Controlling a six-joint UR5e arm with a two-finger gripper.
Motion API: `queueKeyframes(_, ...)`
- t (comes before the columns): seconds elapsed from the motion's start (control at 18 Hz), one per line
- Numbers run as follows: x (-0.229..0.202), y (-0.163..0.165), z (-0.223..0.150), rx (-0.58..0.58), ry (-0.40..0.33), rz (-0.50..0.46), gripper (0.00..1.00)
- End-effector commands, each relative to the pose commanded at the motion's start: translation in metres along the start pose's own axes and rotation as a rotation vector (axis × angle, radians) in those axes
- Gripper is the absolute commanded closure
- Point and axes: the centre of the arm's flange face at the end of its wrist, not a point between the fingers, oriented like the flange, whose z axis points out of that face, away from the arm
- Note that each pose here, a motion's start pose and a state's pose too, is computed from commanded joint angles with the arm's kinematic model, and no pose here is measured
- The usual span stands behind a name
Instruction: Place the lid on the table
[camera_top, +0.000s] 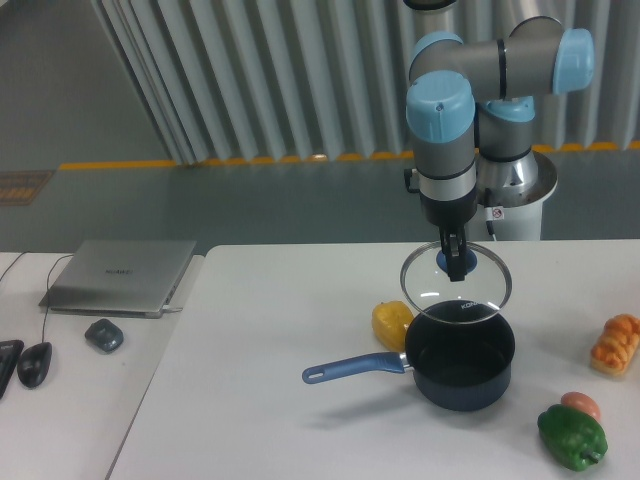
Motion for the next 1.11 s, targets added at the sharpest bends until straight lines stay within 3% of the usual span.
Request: queueKeyframes(1.11,0.007,0.003,0.02,-0.019,0.041,0.055,0.67)
